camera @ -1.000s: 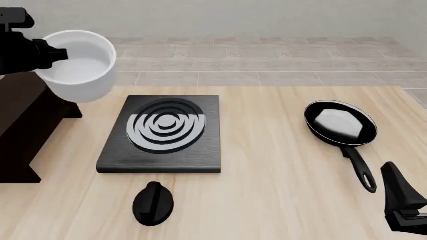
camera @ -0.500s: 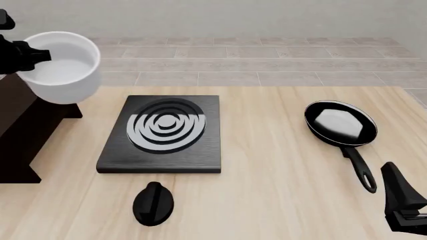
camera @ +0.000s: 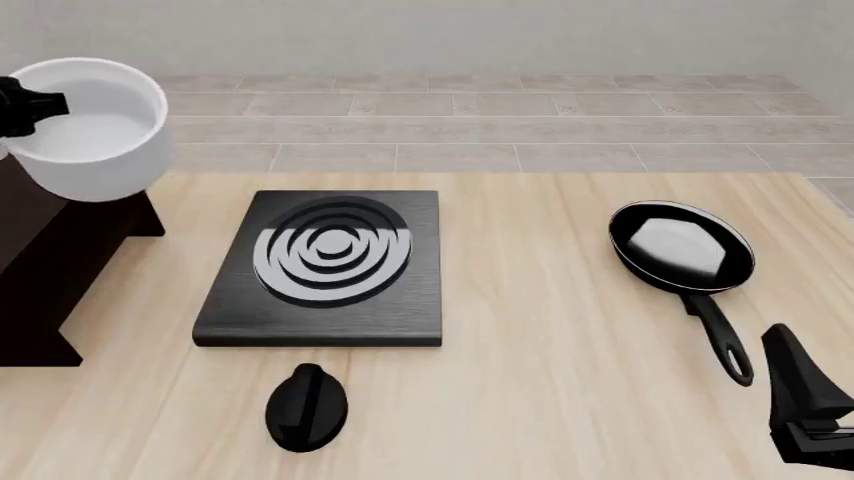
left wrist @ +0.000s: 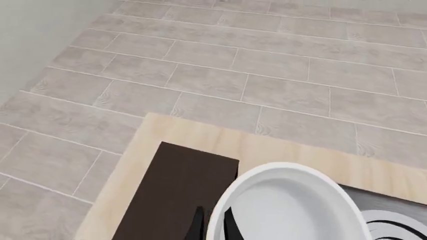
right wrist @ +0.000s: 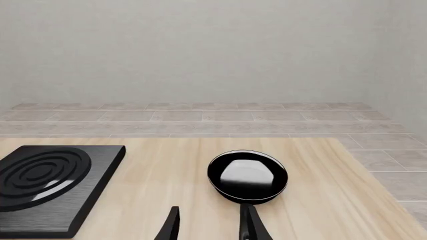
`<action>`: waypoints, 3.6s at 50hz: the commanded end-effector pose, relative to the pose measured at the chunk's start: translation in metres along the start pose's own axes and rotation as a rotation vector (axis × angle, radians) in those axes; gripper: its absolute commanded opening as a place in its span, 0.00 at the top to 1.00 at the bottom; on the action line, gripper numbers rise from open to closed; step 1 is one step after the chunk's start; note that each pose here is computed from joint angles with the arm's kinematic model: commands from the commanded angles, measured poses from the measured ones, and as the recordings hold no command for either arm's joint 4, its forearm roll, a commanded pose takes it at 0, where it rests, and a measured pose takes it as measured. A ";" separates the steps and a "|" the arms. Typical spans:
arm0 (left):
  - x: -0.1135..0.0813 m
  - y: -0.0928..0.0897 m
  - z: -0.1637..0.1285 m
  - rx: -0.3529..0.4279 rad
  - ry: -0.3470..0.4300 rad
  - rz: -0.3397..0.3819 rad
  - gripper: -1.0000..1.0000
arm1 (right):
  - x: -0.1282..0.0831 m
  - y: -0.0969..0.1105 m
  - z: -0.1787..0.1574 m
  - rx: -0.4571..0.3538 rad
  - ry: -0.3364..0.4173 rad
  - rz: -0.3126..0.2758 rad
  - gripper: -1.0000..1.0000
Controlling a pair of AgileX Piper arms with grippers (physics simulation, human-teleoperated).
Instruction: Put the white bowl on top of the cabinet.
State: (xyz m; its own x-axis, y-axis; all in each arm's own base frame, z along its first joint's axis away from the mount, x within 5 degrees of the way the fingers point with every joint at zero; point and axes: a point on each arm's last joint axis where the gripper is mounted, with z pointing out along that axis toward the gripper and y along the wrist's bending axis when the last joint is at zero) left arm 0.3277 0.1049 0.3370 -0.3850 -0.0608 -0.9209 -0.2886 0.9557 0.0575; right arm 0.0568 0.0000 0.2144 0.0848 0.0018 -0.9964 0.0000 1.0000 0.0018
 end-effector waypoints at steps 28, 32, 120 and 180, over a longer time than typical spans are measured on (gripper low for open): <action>-0.008 0.044 0.008 -0.108 -0.032 -0.098 1.00 | 0.000 0.000 0.000 0.000 0.000 0.000 0.00; -0.008 0.048 0.009 -0.117 -0.032 -0.102 1.00 | 0.000 0.000 0.000 0.000 0.000 0.000 0.00; 0.046 0.098 0.051 -0.230 0.061 -0.136 0.00 | 0.000 0.000 0.000 0.000 0.000 0.000 0.00; -0.030 0.066 -0.039 -0.181 -0.078 -0.100 0.00 | 0.000 0.000 0.000 0.000 0.000 0.000 0.00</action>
State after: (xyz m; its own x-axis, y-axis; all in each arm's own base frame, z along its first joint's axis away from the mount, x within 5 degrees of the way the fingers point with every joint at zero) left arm 0.2974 0.1811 0.3666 -0.3064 -0.1417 -0.9413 -0.5087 0.8602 0.0361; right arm 0.0568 0.0000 0.2144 0.0849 0.0017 -0.9964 0.0001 1.0000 0.0017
